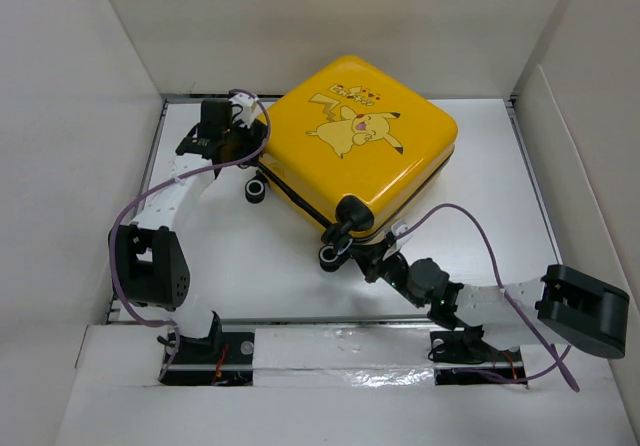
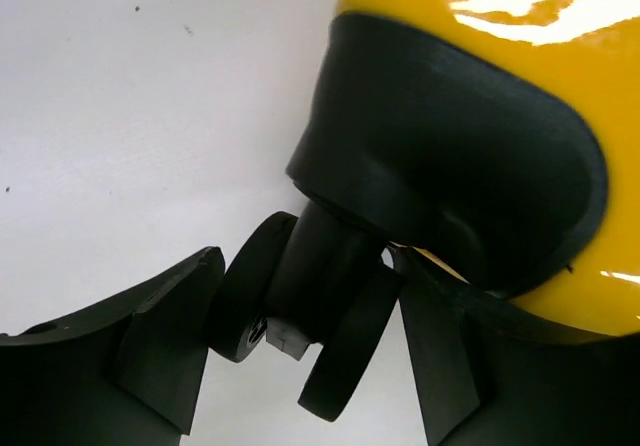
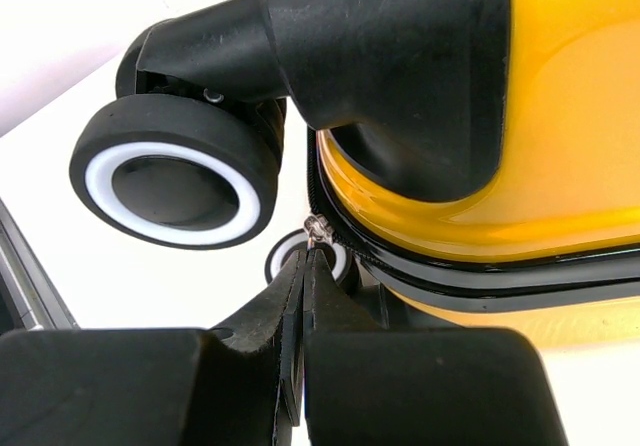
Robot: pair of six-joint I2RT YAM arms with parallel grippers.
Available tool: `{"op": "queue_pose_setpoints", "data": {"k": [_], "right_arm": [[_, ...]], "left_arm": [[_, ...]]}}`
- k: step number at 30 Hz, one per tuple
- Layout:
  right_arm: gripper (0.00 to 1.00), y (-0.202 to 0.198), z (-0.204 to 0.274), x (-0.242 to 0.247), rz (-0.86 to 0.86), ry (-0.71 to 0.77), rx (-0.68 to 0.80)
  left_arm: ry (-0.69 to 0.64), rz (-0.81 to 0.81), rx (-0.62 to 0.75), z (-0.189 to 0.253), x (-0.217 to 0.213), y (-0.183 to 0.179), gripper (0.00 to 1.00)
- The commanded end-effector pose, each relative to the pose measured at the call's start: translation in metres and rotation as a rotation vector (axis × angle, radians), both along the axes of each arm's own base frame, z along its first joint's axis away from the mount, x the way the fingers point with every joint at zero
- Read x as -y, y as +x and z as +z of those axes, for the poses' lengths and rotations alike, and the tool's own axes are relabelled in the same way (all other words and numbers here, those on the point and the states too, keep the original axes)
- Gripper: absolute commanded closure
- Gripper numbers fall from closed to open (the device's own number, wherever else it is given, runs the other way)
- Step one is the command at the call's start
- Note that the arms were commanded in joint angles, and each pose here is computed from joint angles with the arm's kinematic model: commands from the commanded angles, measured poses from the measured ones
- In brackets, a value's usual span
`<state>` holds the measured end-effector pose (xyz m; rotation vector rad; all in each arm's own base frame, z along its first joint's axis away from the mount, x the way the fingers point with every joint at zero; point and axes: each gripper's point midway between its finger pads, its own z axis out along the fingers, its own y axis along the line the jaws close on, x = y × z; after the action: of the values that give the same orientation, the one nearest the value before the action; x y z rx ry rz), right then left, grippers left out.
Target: Pack the luggage
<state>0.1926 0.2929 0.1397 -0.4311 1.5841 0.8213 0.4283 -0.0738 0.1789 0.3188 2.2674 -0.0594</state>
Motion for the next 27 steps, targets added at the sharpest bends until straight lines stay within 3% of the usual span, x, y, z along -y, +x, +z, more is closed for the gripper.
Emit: {"op": "queue_pose_setpoints", "data": {"k": [1,4,5,17,27], "right_arm": [[1.0,-0.02,0.029,-0.014,0.128,0.118,0.027],[1.0,-0.018,0.028,-0.01,0.118,0.113,0.024],[1.0,-0.018,0.031,-0.01,0.119,0.119,0.026],[1.0,0.007,0.043,0.037,0.03,0.126,0.029],[1.0,0.02,0.055,0.079,-0.057,0.13,0.032]], "left_arm": [[-0.049,-0.066,0.053,0.017,0.017,0.01,0.38],[-0.067,-0.09,0.04,0.016,0.022,0.009,0.76],[-0.074,-0.094,0.037,0.016,0.023,0.009,1.0],[-0.273,-0.198,0.013,0.003,0.092,-0.033,1.0],[-0.559,-0.371,0.03,0.006,0.2,-0.116,1.0]]}}
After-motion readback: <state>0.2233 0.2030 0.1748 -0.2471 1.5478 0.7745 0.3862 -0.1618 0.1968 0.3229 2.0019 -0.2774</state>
